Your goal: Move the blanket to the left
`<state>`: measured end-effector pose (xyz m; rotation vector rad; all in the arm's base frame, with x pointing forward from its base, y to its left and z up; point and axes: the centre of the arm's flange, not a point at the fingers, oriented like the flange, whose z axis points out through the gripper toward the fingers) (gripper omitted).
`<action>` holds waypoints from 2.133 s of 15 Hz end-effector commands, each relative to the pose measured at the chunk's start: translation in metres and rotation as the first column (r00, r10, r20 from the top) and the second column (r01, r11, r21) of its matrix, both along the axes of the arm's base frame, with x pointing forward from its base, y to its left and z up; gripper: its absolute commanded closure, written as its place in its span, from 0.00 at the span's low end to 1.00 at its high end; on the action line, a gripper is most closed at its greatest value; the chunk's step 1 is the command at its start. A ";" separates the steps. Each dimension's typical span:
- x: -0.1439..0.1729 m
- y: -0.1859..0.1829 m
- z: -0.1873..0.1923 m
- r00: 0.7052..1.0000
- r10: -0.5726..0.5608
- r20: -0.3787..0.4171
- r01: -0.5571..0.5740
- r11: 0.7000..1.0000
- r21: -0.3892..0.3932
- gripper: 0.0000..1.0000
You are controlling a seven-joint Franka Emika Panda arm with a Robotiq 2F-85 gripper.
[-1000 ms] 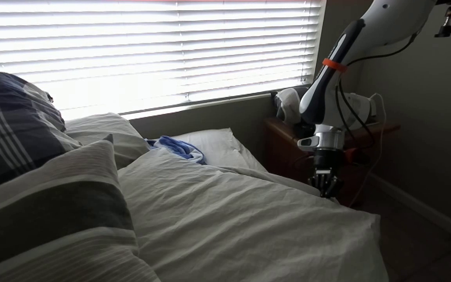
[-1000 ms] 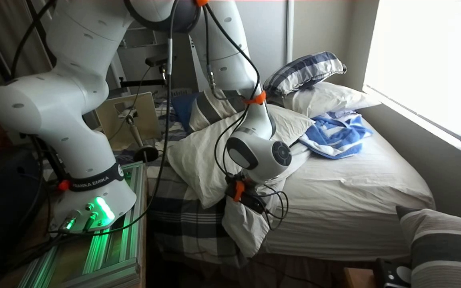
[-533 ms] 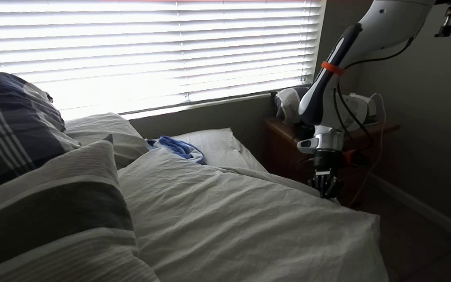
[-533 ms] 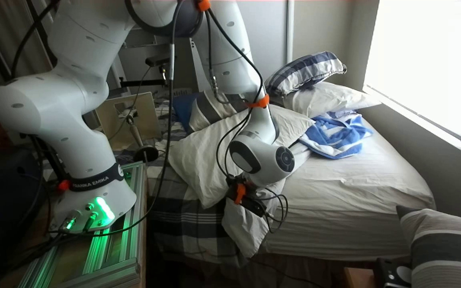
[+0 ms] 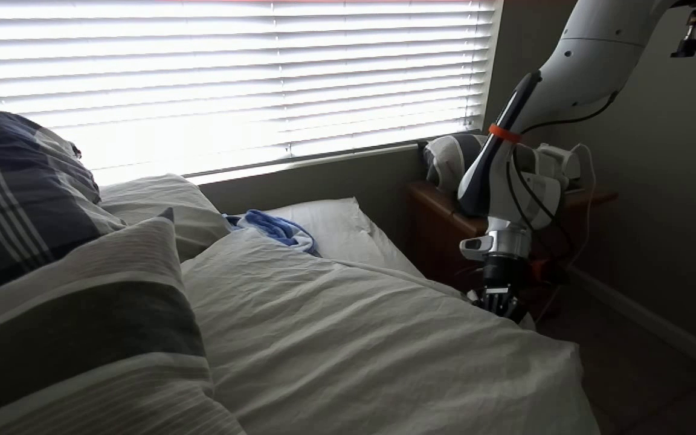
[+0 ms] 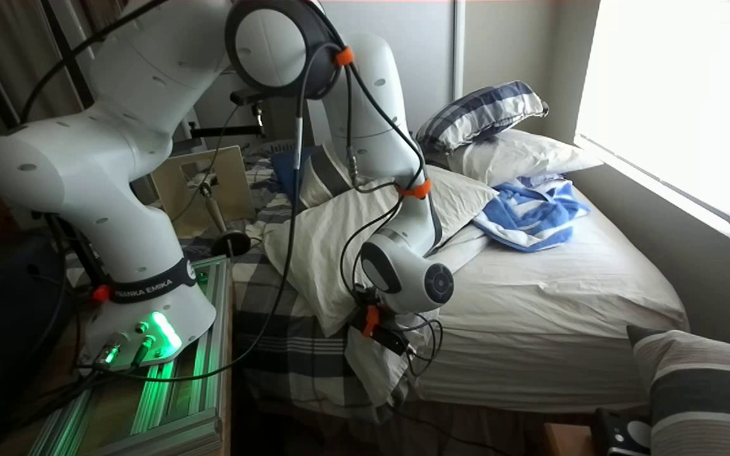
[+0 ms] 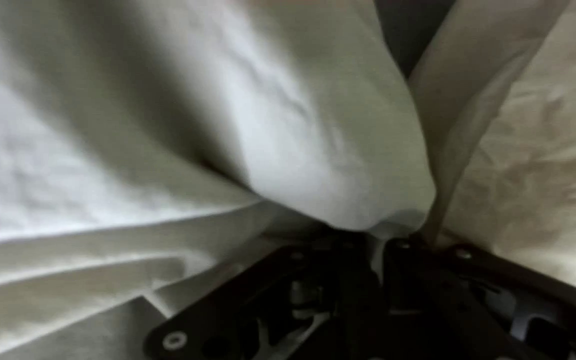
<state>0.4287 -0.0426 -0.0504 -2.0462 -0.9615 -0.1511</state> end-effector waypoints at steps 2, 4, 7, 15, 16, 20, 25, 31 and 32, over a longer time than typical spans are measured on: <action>-0.038 0.066 -0.004 0.999 0.043 -0.009 -0.041 0.988 0.152 0.98; -0.033 0.071 0.002 0.999 0.043 0.027 -0.047 0.985 0.165 0.98; -0.033 0.073 -0.001 0.999 0.041 0.036 -0.047 0.984 0.174 0.98; -0.010 -0.001 -0.001 0.996 -0.061 0.068 0.059 0.998 0.029 0.93; -0.009 -0.007 0.002 0.996 -0.063 0.068 0.062 0.998 0.028 0.93; -0.008 -0.009 0.004 0.996 -0.061 0.068 0.059 0.998 0.028 0.93; -0.015 -0.018 0.017 0.994 -0.097 0.050 0.096 0.995 0.022 0.98; -0.066 -0.010 0.046 0.923 -0.358 -0.143 0.347 0.933 -0.092 0.98; -0.073 -0.003 0.053 0.902 -0.401 -0.159 0.386 0.915 -0.117 0.98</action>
